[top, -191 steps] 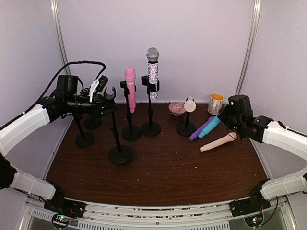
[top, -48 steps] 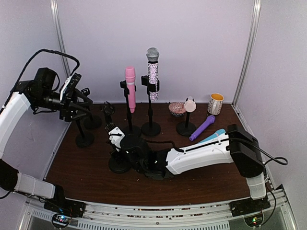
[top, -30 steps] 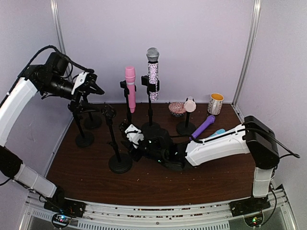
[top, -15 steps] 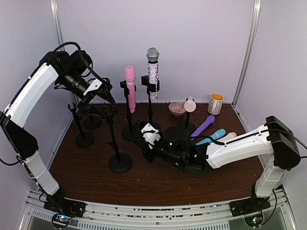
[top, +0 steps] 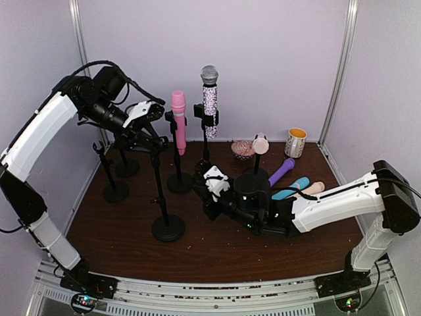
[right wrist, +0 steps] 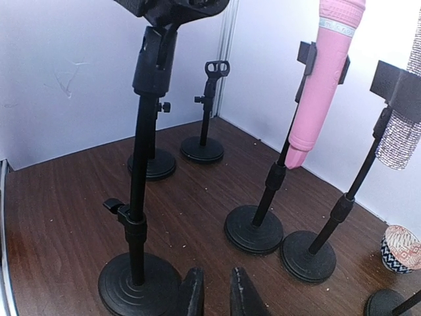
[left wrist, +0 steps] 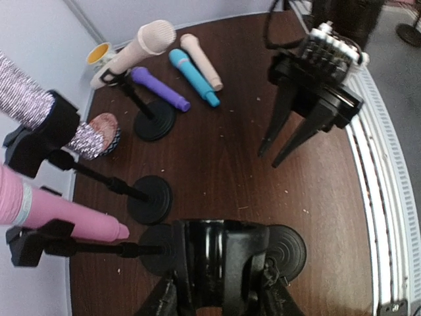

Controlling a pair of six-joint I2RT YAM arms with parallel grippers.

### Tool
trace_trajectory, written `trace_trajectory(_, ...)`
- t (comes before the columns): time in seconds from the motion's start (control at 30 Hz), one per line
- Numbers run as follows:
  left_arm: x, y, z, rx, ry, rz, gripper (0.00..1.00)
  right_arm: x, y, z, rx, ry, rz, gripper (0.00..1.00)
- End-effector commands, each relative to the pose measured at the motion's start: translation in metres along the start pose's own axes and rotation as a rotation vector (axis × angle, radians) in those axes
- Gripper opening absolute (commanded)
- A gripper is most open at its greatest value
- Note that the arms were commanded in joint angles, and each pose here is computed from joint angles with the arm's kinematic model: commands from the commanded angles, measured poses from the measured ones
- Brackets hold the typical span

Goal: Remove the microphone from the stand
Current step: Adjust the microphone stand at the center of the board.

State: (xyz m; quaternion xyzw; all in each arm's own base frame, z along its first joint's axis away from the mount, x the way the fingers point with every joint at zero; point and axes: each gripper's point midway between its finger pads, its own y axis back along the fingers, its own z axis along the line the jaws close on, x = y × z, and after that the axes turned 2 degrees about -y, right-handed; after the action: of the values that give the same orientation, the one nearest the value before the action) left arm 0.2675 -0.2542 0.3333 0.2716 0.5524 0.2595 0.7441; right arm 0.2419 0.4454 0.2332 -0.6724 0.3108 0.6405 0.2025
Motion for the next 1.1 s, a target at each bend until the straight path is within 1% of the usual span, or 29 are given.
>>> trace_trajectory(0.0, -0.015, 0.028, 0.051, -0.421, 0.182, -0.055, 0.34, -0.013, 0.009, -0.019, 0.087, -0.023, -0.046, 0.16)
trace_trajectory(0.07, -0.009, 0.034, 0.058, -0.554, 0.196, -0.016, 0.36, -0.013, 0.008, -0.024, 0.115, -0.032, -0.047, 0.17)
trace_trajectory(0.13, -0.002, 0.035, 0.061, -0.637, 0.227, 0.048, 0.35, -0.013, 0.007, -0.029, 0.145, -0.04, -0.043, 0.17)
trace_trajectory(0.17, 0.0, 0.034, 0.062, -0.669, 0.264, 0.057, 0.35, -0.014, 0.007, -0.03, 0.156, -0.047, -0.044, 0.18)
trace_trajectory(0.3, -0.007, 0.047, 0.071, -0.797, 0.387, 0.034, 0.34, -0.014, 0.011, -0.037, 0.188, -0.088, -0.054, 0.2)
trace_trajectory(0.4, -0.016, 0.053, 0.08, -0.851, 0.486, 0.004, 0.36, -0.012, 0.011, -0.038, 0.19, -0.13, -0.048, 0.26)
trace_trajectory(0.53, -0.023, 0.056, 0.092, -0.888, 0.606, -0.046, 0.47, -0.01, 0.012, -0.035, 0.172, -0.235, -0.024, 0.37)
trace_trajectory(0.63, -0.02, 0.054, 0.095, -0.897, 0.65, -0.051, 0.63, -0.007, 0.013, -0.031, 0.151, -0.323, 0.004, 0.44)
trace_trajectory(0.67, -0.018, 0.053, 0.095, -0.901, 0.664, -0.05, 0.66, -0.007, 0.012, -0.031, 0.148, -0.344, 0.017, 0.45)
trace_trajectory(0.7, -0.016, 0.052, 0.094, -0.896, 0.681, -0.052, 0.69, -0.009, 0.01, -0.027, 0.133, -0.369, 0.024, 0.46)
trace_trajectory(0.83, -0.014, 0.058, 0.089, -0.88, 0.716, -0.086, 0.72, -0.013, -0.007, -0.011, 0.059, -0.488, 0.07, 0.47)
trace_trajectory(0.87, -0.013, 0.062, 0.088, -0.881, 0.715, -0.091, 0.74, -0.011, -0.015, -0.003, 0.026, -0.525, 0.094, 0.47)
trace_trajectory(0.93, -0.007, 0.072, 0.086, -0.877, 0.725, -0.102, 0.86, -0.014, -0.032, 0.012, -0.031, -0.595, 0.125, 0.47)
trace_trajectory(1.0, 0.001, 0.084, 0.084, -0.847, 0.749, -0.121, 0.96, -0.013, -0.051, 0.026, -0.088, -0.681, 0.166, 0.47)
trace_trajectory(1.07, 0.02, 0.096, 0.082, -0.833, 0.778, -0.099, 0.98, -0.012, -0.069, 0.039, -0.162, -0.785, 0.2, 0.46)
